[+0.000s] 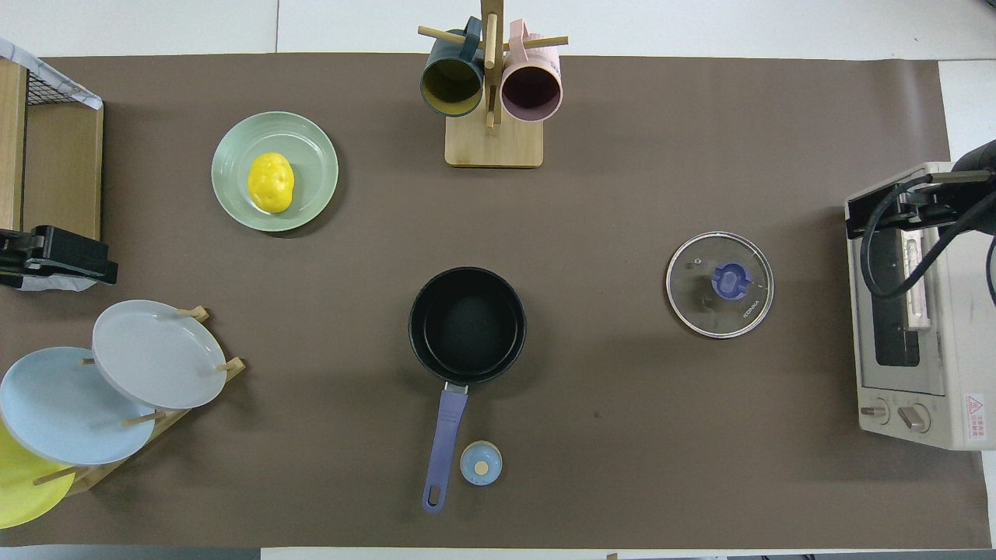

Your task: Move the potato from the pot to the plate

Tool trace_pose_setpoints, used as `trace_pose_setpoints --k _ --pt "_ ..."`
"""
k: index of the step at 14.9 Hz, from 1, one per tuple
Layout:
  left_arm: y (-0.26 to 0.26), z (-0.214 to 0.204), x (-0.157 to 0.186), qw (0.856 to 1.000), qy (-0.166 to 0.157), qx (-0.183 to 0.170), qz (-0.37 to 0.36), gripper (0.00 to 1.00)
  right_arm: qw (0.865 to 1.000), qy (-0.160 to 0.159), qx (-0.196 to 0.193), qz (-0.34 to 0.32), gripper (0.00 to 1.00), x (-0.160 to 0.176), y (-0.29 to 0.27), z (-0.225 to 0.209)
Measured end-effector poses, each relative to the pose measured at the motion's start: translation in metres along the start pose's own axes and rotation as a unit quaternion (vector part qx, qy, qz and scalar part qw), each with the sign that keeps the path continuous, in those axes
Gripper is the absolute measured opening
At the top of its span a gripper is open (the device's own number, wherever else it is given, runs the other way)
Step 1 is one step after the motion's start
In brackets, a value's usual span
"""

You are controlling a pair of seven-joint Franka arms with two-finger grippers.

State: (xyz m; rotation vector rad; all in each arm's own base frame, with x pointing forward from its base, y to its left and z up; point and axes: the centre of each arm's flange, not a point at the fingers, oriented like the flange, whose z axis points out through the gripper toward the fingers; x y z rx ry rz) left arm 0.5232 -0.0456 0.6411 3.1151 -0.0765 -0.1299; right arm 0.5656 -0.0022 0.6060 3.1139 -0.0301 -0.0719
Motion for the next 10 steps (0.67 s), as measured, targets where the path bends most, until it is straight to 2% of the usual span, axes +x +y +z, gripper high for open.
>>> trace_pose_setpoints --k 5,10 --pt "-0.001 0.011 0.006 1.0 0.018 -0.001 -0.001 1.0 1.0 0.0 0.0 0.0 1.0 0.0 0.0 0.0" --pt "-0.001 0.015 0.002 1.0 0.016 -0.001 -0.001 1.0 1.0 0.0 0.0 0.0 1.0 0.0 0.0 0.0"
